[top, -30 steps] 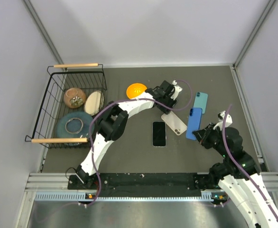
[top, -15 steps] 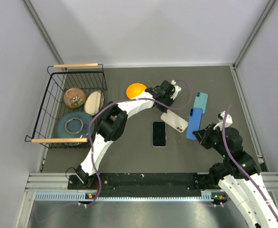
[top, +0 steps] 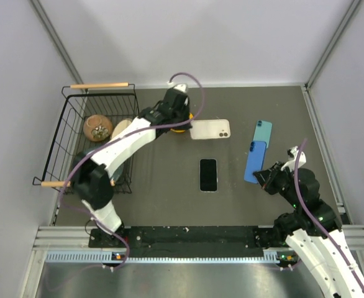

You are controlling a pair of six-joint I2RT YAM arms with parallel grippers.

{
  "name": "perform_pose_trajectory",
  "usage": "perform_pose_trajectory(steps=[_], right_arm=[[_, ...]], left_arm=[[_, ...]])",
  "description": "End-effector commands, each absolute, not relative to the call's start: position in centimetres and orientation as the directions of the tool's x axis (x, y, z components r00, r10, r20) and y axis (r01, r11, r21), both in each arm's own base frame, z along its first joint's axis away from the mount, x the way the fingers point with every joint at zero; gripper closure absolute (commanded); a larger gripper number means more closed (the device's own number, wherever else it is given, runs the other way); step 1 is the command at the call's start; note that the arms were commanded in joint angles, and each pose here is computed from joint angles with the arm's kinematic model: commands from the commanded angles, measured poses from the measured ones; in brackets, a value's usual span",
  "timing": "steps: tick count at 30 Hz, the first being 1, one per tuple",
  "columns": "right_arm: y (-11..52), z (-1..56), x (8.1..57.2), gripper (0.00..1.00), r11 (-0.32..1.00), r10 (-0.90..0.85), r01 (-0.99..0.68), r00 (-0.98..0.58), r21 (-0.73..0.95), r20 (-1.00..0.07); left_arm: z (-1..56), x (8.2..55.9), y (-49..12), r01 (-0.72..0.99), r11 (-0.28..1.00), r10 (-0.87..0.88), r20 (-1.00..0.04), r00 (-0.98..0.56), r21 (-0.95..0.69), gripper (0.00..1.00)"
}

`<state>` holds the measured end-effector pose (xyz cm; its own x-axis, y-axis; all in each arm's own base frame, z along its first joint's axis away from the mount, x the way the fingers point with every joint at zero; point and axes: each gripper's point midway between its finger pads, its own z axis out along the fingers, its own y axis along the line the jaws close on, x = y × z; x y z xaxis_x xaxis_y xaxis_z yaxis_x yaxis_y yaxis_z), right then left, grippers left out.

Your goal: Put the phone into the phone case

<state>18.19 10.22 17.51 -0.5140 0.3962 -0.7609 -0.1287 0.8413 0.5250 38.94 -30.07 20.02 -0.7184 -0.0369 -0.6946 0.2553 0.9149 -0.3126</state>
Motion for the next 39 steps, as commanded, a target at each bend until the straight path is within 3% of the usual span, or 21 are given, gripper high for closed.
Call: perform_pose_trajectory(steps=[1, 7, 13, 15, 19, 22, 23, 24, 26, 27, 28, 31, 34, 39], right_arm=[[10.8, 20.1, 18.7, 1.00, 0.808, 0.439, -0.183, -0.445, 0.559, -0.780], [11.0, 20.2, 18.5, 1.00, 0.797, 0.447, -0.199, -0.441, 0.571, -0.778], [11.3, 20.3, 18.3, 1.00, 0.790, 0.441, -0.220, -0.443, 0.572, -0.780], [11.2, 20.4, 18.3, 1.00, 0.789, 0.442, -0.224, -0.438, 0.572, -0.783], [11.2, 20.6, 18.2, 1.00, 0.790, 0.441, -0.229, -0.433, 0.569, -0.786], [11.3, 20.9, 18.1, 1.00, 0.786, 0.441, -0.239, -0.431, 0.570, -0.788], [11.3, 20.8, 18.0, 1.00, 0.785, 0.441, -0.239, -0.432, 0.572, -0.787], [11.3, 20.9, 18.0, 1.00, 0.782, 0.445, -0.241, -0.428, 0.575, -0.786], [11.3, 21.0, 18.0, 1.00, 0.780, 0.449, -0.241, -0.428, 0.577, -0.785], [11.4, 20.9, 18.0, 1.00, 0.780, 0.447, -0.242, -0.430, 0.578, -0.784], [11.4, 20.9, 17.9, 1.00, 0.778, 0.447, -0.244, -0.432, 0.578, -0.783], [11.5, 20.8, 17.8, 1.00, 0.776, 0.446, -0.247, -0.437, 0.581, -0.781], [11.6, 20.8, 17.7, 1.00, 0.769, 0.451, -0.254, -0.436, 0.587, -0.779], [11.7, 21.2, 17.5, 1.00, 0.757, 0.459, -0.264, -0.436, 0.598, -0.774]], left_arm=[[19.0, 36.0, -26.3, -0.001, 0.923, -0.268, -0.640, -0.720, -0.385, 1.00], [16.5, 31.5, -20.9, -0.257, 0.855, -0.500, -0.581, -0.643, -0.451, 1.00], [11.8, 27.2, -15.2, -0.524, 0.794, -0.593, -0.580, -0.558, -0.308, 1.00], [10.5, 26.2, -15.6, -0.521, 0.806, -0.578, -0.568, -0.586, -0.283, 1.00], [8.5, 24.2, -17.3, -0.452, 0.862, -0.499, -0.541, -0.677, -0.228, 1.00], [8.5, 22.8, -17.5, -0.418, 0.889, -0.447, -0.550, -0.705, -0.187, 0.79], [8.8, 22.6, -17.6, -0.405, 0.896, -0.433, -0.553, -0.712, -0.181, 0.68], [9.0, 22.4, -17.8, -0.384, 0.906, -0.414, -0.555, -0.722, -0.177, 0.64], [9.8, 22.5, -18.5, -0.302, 0.939, -0.339, -0.569, -0.749, -0.162, 0.54], [10.1, 22.6, -19.0, -0.265, 0.950, -0.312, -0.569, -0.760, -0.167, 0.40], [10.3, 22.9, -19.4, -0.175, 0.975, -0.221, -0.583, -0.782, -0.135, 0.34], [10.5, 23.4, -21.9, 0.117, 0.989, 0.043, -0.580, -0.814, -0.091, 0.32], [11.3, 24.0, -23.0, 0.303, 0.953, 0.236, -0.554, -0.798, -0.030, 0.31], [11.0, 25.5, -22.5, 0.422, 0.907, 0.370, -0.496, -0.786, 0.009, 0.32]])
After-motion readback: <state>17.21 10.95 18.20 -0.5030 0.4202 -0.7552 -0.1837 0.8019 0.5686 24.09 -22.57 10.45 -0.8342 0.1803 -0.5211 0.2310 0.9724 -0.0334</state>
